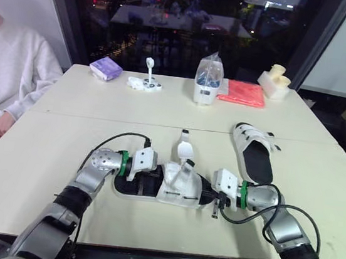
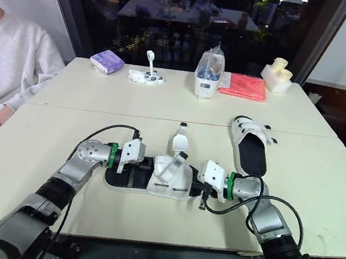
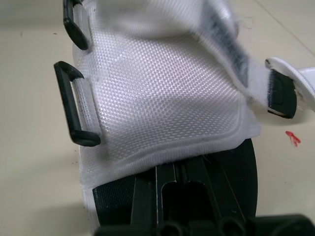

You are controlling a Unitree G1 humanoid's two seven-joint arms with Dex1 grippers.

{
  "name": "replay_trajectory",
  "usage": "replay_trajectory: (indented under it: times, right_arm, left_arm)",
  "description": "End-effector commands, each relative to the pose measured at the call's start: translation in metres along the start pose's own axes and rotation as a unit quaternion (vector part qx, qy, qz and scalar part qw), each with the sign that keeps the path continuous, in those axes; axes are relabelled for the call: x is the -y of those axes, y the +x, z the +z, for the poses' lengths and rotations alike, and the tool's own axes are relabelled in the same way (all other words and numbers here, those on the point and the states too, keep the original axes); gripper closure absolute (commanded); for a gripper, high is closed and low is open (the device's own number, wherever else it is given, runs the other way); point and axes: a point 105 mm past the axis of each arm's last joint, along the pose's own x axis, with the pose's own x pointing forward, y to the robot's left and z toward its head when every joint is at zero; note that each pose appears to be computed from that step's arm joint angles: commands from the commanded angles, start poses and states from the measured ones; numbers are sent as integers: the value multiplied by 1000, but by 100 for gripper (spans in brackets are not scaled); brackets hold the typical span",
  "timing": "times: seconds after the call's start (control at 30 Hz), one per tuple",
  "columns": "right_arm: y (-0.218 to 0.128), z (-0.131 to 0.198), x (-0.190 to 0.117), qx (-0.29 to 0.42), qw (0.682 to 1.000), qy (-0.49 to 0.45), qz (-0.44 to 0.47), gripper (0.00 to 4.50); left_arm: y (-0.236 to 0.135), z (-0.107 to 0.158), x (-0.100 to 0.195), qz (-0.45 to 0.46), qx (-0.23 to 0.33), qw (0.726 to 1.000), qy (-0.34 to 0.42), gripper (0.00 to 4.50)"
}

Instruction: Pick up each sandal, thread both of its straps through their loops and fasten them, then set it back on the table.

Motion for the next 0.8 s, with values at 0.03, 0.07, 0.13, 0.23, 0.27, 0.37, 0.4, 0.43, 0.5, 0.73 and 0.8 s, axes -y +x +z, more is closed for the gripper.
replay_trajectory:
  times: [0.03,0.07,0.13,0.23,0.27,0.37,0.4,0.43,0.5,0.73,0.8]
  right_arm:
    - [7,-26,-20,-48,998,17,35,450]
    - [7,-27,-19,-48,998,17,36,450]
    - [8,-26,-18,-47,998,15,37,450]
    - [10,-27,-17,-47,998,10,40,450]
    - [10,-27,-17,-47,998,9,41,450]
    - [11,-27,-15,-46,998,5,41,450]
    - [12,-27,-14,-46,998,4,41,450]
    - [12,-27,-14,-46,998,3,40,450]
    - [12,-26,-12,-46,998,0,39,450]
    - [12,-26,-10,-49,998,-5,34,450]
    - [12,-27,-9,-50,998,-6,32,450]
  left_arm:
    - [-25,25,6,-45,16,998,-39,445]
    - [-35,30,7,-56,13,997,-57,445]
    - [-55,39,8,-73,3,993,-88,445]
    - [-77,52,6,-89,-8,988,-125,445]
    - [-81,55,4,-88,-9,987,-135,445]
    - [-79,67,-13,-64,12,985,-162,445]
    - [-76,70,-18,-56,17,983,-172,445]
    - [-68,75,-28,-41,30,980,-193,445]
    - [-49,82,-33,-47,35,975,-215,445]
    - [-27,77,-15,-109,-5,965,-237,213]
    - [-29,75,-12,-119,-16,961,-251,107]
